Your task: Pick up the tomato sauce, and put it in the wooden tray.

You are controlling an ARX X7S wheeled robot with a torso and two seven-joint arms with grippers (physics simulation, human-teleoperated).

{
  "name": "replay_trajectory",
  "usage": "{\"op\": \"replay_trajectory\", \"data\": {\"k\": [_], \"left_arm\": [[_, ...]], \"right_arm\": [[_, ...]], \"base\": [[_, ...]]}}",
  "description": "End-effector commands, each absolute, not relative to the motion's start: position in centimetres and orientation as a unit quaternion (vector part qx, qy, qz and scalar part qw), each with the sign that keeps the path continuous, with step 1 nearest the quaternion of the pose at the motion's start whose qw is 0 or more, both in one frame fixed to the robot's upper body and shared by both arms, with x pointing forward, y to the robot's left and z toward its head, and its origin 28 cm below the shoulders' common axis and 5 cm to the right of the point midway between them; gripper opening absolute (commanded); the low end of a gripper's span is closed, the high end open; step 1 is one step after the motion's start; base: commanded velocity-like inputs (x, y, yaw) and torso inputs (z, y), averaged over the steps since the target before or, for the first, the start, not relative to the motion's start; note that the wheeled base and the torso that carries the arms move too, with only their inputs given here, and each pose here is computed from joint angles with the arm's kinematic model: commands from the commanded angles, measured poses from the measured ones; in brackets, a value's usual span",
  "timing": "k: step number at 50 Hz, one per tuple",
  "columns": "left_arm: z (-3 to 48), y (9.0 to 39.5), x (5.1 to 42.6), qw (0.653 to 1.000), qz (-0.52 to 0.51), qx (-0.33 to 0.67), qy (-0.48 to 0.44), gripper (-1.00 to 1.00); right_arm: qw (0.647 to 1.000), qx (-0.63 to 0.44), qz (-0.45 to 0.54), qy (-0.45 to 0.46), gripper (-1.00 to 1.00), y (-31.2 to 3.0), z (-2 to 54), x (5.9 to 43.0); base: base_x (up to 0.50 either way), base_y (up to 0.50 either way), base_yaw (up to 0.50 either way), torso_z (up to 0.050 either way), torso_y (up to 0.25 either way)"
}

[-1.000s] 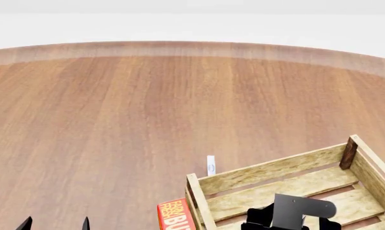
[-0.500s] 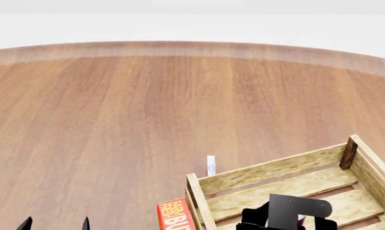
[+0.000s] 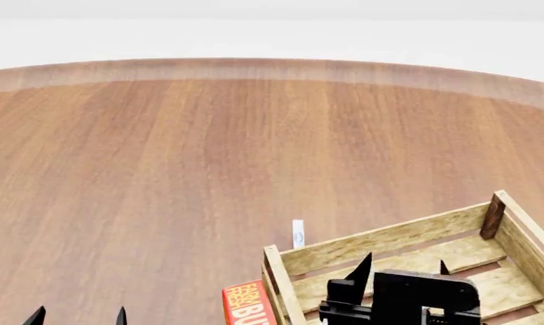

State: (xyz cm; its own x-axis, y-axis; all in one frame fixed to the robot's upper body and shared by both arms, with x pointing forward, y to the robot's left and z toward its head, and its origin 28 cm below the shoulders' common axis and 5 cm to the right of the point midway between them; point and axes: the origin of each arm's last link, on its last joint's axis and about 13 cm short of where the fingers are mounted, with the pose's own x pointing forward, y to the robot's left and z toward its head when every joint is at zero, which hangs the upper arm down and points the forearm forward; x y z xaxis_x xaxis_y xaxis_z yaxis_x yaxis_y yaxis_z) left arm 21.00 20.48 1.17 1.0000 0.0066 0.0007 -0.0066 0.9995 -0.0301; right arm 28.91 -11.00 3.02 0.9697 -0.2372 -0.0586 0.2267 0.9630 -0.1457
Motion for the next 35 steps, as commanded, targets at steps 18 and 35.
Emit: {"op": "replay_trajectory", "data": {"k": [18,35], "left_arm": [[1.2,20.5,21.2,1.000,0.003,-0.016,0.000,1.00],[1.2,20.5,21.0,1.000,0.002,-0.015,-0.001,1.00]], "right_arm": [[0.979,-0.050,-0.054,-0.192,1.00,-9.1,12.5,20.6],[0.945,-0.028,0.003,-0.327,1.00,-8.1,16.5,9.5]], "base": [[0.00,0.00,0.00,0.000,0.000],[0.00,0.00,0.00,0.000,0.000]]}}
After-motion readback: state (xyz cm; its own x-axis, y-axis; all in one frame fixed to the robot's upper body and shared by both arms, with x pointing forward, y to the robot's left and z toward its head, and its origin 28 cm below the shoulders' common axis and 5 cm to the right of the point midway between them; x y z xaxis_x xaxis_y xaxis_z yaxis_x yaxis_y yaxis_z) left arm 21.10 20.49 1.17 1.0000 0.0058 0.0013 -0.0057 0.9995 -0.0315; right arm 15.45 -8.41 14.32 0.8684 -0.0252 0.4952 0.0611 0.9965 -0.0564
